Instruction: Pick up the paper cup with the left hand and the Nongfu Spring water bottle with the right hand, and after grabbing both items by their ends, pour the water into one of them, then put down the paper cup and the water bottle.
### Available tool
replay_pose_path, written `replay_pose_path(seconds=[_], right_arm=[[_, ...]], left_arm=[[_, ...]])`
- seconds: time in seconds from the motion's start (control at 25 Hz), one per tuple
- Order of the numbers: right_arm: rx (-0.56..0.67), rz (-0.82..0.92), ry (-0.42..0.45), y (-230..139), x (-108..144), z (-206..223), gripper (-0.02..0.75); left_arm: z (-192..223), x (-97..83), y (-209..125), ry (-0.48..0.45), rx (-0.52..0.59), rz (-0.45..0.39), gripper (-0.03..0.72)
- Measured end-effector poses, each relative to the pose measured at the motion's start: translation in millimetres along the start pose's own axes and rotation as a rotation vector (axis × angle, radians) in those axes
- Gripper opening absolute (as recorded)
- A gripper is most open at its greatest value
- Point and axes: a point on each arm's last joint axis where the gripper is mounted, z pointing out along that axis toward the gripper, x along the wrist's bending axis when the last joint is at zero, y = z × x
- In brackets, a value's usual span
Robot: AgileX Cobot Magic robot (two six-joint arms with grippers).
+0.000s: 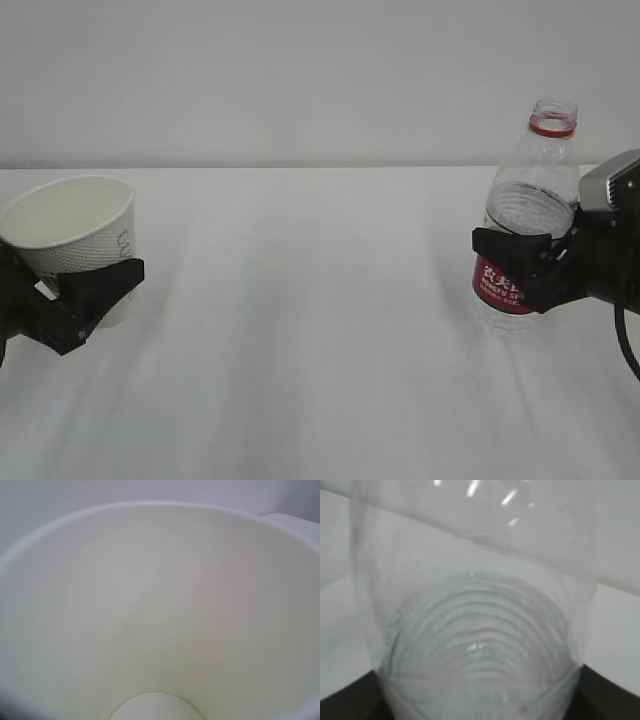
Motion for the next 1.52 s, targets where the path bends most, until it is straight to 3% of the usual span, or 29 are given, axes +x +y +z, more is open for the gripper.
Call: replay_pose_path(seconds=[0.36, 0.92, 1.52], right_arm=[[0.001, -0.002, 0.003, -0.1, 0.3, 0.0, 0.496], [0.002, -0.006, 0.008, -0.2, 0.7, 0.0, 0.496], [0.005, -0.016, 0.02, -0.5, 1.8, 0.0, 0.496]], left_arm=[[-1.6, -11.5, 1.0, -0.122, 0.013, 0.064, 0.575], [-3.1, -23.6, -2.3, -0.249, 0.047, 0.064, 0.575], [7.1, -70.1, -1.9, -0.443, 0.055, 0.091, 0.575]])
